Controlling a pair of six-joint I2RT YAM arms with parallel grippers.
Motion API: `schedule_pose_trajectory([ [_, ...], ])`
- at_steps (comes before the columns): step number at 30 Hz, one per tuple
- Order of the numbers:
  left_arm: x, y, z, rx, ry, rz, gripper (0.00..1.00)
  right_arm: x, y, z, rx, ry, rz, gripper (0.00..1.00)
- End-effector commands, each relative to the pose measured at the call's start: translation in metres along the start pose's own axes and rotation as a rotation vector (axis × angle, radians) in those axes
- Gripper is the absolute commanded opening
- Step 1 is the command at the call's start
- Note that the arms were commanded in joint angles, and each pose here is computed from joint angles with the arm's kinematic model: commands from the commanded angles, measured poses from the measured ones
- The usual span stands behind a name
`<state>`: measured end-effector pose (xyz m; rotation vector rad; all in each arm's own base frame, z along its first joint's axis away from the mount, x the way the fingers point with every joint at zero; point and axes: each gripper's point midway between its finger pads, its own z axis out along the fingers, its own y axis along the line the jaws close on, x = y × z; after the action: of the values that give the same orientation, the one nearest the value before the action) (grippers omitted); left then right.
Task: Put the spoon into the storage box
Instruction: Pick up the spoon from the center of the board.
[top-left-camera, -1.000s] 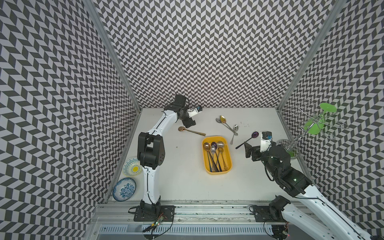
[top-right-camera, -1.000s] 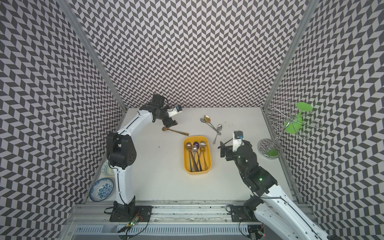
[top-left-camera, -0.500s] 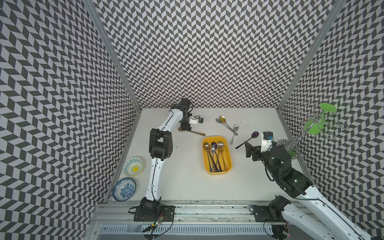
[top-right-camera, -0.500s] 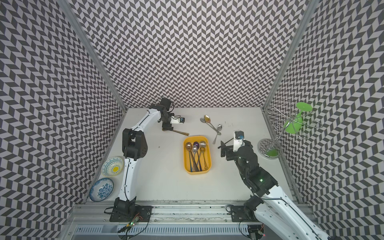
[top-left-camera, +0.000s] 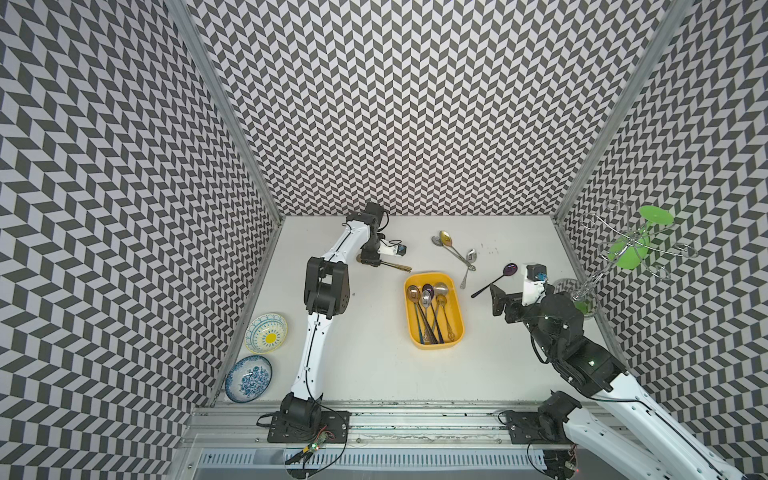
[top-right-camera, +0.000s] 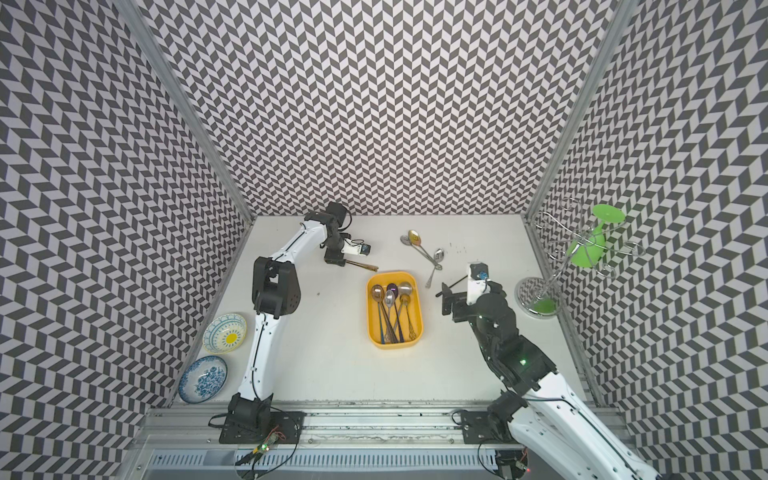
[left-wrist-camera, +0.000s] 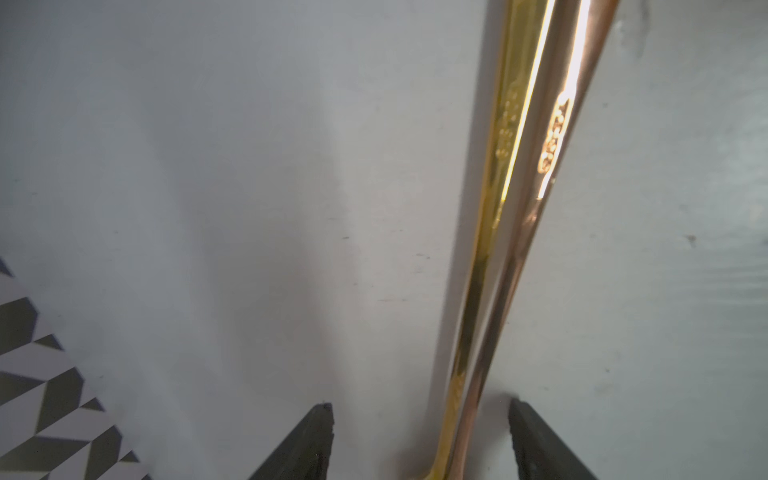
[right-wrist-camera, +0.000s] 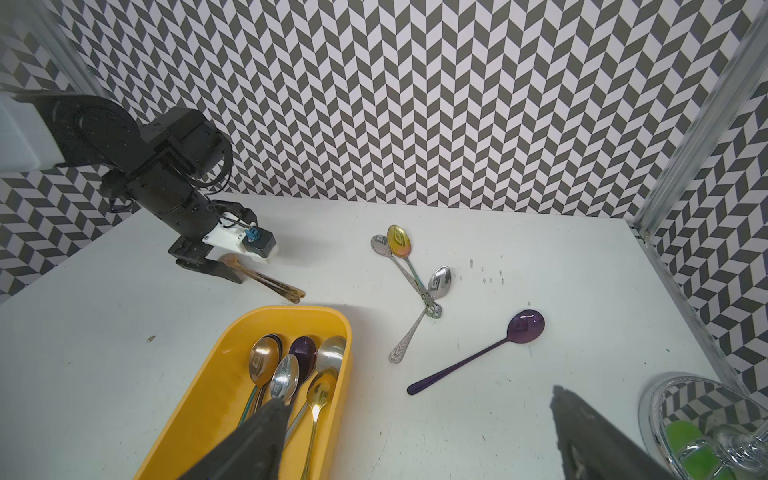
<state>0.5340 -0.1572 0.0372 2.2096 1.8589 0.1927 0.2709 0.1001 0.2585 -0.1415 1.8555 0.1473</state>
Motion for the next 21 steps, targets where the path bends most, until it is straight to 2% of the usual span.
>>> schedule_pose_trajectory([
  [1,-0.001,-0.020,0.017,0.086,0.031,0.032,0.56,-0.015,0.004,-0.003,-0.019,-0.066,0.018,1.00],
  [3,-0.002,-0.026,0.022,0.109,0.038,0.034,0.38,-0.015,0.001,-0.004,-0.004,-0.068,0.019,1.00],
  [16,0.000,-0.072,0.036,0.293,0.092,-0.008,0.34,-0.017,0.003,-0.005,-0.016,-0.077,0.022,1.00],
  [21,0.004,-0.087,0.034,0.352,0.117,-0.027,0.21,-0.018,0.005,-0.005,-0.031,-0.079,0.021,1.00],
])
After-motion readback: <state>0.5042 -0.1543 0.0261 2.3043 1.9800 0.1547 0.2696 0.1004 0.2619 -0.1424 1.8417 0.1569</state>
